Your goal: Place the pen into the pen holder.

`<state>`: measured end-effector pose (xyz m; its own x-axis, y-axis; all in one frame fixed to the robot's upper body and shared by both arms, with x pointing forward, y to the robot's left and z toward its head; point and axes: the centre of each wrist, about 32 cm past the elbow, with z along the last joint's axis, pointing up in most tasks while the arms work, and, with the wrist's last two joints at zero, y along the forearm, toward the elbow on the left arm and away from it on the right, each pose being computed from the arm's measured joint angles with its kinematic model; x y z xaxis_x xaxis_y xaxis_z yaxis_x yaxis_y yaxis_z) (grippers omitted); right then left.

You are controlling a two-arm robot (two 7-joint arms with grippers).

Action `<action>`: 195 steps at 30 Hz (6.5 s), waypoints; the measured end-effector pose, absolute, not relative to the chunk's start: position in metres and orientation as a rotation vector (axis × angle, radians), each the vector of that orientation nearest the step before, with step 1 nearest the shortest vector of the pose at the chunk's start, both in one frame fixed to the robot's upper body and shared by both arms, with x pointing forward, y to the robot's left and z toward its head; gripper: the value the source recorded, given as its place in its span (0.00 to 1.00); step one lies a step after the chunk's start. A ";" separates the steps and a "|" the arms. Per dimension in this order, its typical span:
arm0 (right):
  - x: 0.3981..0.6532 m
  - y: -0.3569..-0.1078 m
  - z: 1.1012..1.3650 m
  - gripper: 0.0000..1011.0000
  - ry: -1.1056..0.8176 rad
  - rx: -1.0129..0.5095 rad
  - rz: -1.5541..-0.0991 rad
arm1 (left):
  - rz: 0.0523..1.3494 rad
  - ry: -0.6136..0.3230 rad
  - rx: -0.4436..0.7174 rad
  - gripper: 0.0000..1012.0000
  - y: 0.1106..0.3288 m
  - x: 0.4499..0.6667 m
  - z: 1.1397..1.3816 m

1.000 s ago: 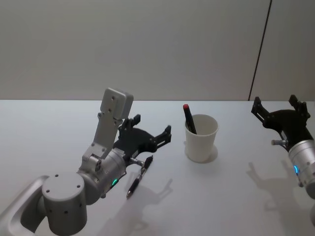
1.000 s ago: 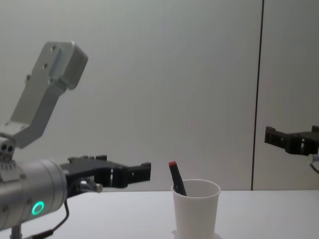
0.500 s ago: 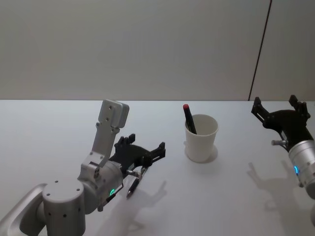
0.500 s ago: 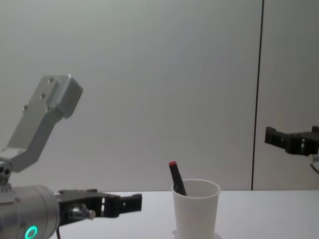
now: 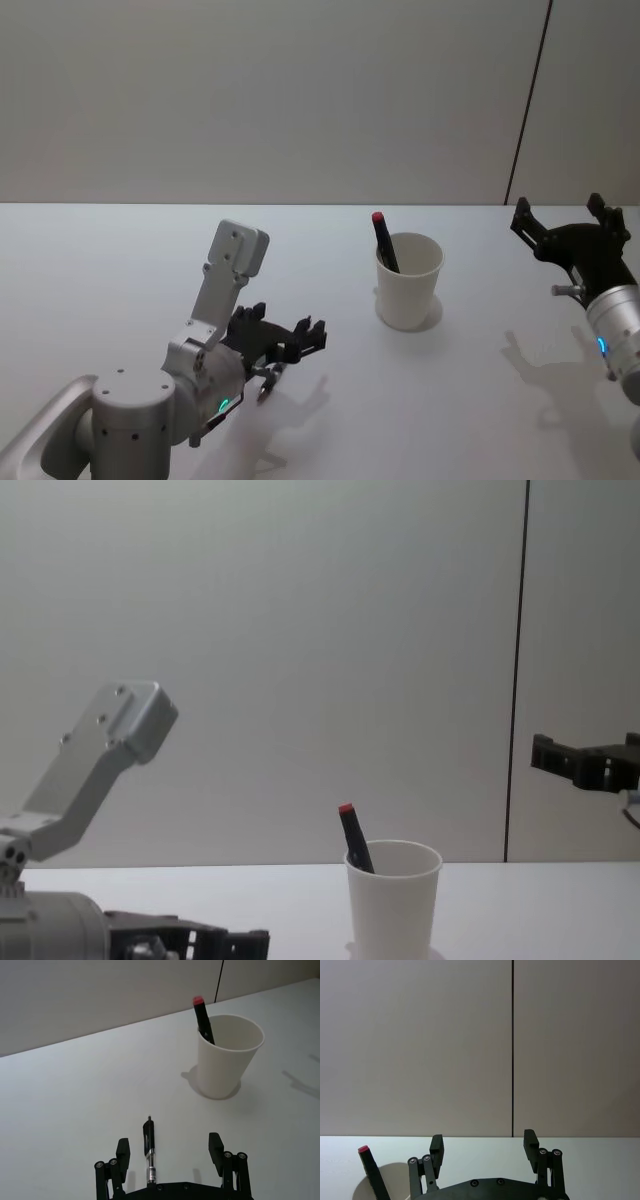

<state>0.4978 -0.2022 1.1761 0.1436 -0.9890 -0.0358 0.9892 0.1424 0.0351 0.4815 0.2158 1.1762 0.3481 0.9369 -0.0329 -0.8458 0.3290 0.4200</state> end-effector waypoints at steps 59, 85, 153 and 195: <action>0.498 -0.202 1.176 0.99 0.004 0.054 -1.427 | 1.171 0.379 0.565 0.80 0.226 0.492 1.144; 0.498 -0.202 1.176 0.99 0.005 0.054 -1.427 | 1.197 0.379 0.606 0.12 0.228 0.493 1.139; 0.498 -0.202 1.176 0.99 0.005 0.054 -1.427 | 1.228 -0.344 0.072 0.12 0.220 0.482 1.166; 0.498 -0.202 1.176 0.99 0.004 0.054 -1.427 | 0.830 -0.549 -0.079 0.12 0.207 0.539 1.181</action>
<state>0.4978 -0.2022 1.1761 0.1437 -0.9890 -0.0357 0.9892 0.1425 0.0350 0.5385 0.2072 1.1808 0.5444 0.7192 0.4318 -0.6791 0.6800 -0.2764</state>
